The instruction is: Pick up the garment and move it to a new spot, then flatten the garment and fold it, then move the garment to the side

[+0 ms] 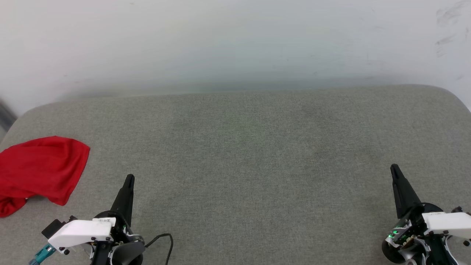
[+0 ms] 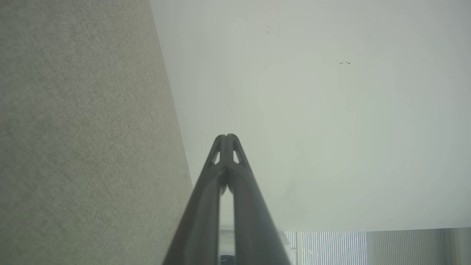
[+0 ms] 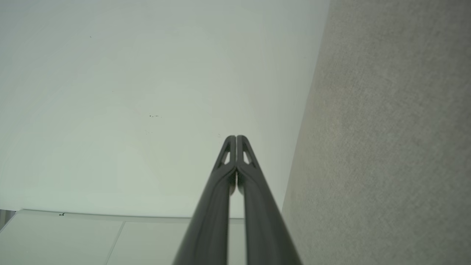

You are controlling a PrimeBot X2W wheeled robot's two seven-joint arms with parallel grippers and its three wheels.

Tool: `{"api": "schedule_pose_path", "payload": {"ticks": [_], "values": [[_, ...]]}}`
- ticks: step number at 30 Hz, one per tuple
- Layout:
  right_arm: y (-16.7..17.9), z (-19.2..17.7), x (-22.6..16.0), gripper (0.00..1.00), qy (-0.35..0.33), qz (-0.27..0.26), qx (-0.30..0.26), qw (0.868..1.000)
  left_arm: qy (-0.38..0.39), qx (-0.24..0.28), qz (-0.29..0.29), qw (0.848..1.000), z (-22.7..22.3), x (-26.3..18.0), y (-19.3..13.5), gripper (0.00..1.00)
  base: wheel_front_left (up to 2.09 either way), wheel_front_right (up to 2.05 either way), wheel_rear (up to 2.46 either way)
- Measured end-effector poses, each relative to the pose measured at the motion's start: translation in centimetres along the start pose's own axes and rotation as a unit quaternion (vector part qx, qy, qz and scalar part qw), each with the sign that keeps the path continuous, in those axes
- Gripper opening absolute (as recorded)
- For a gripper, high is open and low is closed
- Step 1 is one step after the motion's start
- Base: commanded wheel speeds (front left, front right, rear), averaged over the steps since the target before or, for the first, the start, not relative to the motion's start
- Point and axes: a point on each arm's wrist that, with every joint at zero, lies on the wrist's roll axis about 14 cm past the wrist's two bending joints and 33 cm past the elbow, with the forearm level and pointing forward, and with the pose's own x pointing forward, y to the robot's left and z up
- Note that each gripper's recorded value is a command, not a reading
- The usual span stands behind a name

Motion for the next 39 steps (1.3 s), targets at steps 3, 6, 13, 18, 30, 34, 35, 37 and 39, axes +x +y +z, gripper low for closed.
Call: {"api": "schedule_pose_path", "payload": {"ticks": [3,6,13,18,30,34,35,37,39], "values": [[0.00,0.00,0.00,0.00,0.000,0.000,0.000,1.000,0.000,0.000,0.000,1.000,0.01,0.00,0.00,0.00,0.00,0.00,0.00],[0.00,-0.01,0.00,0.00,0.000,0.000,0.000,1.000,0.000,0.000,0.000,1.000,0.01,0.00,-0.01,0.00,0.00,0.00,0.00],[0.00,-0.01,0.00,0.00,0.000,0.000,0.000,1.000,0.000,0.000,0.000,1.000,-0.01,0.00,0.00,0.00,0.00,0.00,0.00],[0.00,-0.01,0.00,0.00,0.000,0.000,0.000,1.000,0.000,0.000,0.000,1.000,0.00,0.00,0.00,0.00,0.00,0.00,0.00],[0.00,-0.01,0.00,0.00,0.000,0.000,0.000,1.000,0.000,0.000,0.000,1.000,-0.01,0.00,0.00,0.00,0.00,0.00,0.00],[0.00,-0.01,0.00,0.00,0.000,0.000,0.000,1.000,0.000,0.000,0.000,1.000,0.01,0.00,-0.01,0.00,0.00,0.00,0.00],[0.00,-0.01,0.00,0.00,0.000,0.000,0.000,1.000,0.000,0.000,0.000,1.000,-0.01,0.00,-0.01,0.00,0.00,0.00,0.00],[0.00,-0.01,0.00,0.00,0.000,0.000,0.000,1.000,0.000,0.000,0.000,1.000,0.01,0.00,-0.01,0.00,0.00,0.00,0.00],[0.00,-0.01,0.00,0.00,0.000,0.000,0.000,1.000,0.000,0.000,0.000,1.000,0.01,0.00,-0.01,0.00,0.00,0.00,0.00]]}}
